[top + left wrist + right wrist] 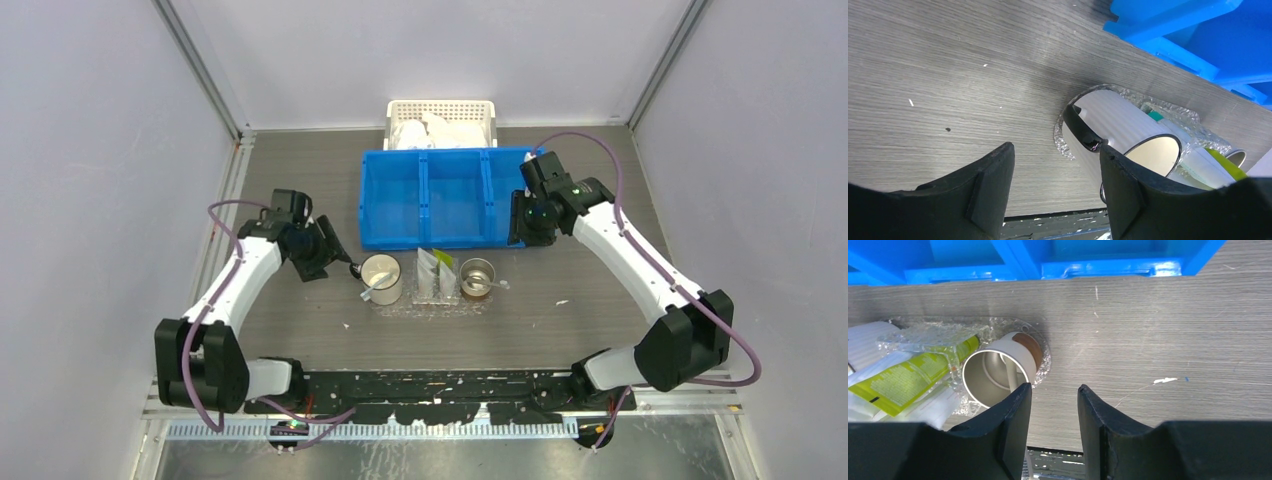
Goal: Prepare toiletry sets of a toothbrush and toothpaste on the tray
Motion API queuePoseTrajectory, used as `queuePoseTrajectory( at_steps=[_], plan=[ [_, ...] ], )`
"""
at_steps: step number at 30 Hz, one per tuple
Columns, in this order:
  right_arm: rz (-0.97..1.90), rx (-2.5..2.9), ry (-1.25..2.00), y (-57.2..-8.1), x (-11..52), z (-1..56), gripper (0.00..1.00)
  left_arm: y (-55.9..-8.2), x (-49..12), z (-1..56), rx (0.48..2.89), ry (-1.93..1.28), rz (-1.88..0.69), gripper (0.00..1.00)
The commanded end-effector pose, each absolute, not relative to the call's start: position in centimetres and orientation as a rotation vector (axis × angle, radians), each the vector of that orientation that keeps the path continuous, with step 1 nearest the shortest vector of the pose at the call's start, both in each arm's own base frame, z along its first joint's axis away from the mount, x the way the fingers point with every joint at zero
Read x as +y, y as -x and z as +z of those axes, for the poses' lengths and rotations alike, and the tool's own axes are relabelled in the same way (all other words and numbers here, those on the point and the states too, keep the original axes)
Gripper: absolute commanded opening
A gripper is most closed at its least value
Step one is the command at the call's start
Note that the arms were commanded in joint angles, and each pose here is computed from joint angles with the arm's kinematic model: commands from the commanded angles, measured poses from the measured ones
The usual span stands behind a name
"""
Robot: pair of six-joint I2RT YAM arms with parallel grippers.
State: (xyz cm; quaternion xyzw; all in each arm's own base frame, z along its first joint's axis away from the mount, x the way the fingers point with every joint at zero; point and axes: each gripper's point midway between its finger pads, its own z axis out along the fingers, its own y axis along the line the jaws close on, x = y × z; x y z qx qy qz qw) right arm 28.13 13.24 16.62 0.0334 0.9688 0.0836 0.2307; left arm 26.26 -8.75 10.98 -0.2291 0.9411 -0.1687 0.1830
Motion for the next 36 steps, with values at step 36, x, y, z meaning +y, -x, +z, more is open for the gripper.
queuePoseTrajectory(
  at_steps=[36],
  plan=[
    [0.297, 2.758, -0.114, -26.1, 13.0, 10.9, 0.38, -28.2, -13.8, 8.7, 2.686, 0.581, -0.491, 0.62]
  ],
)
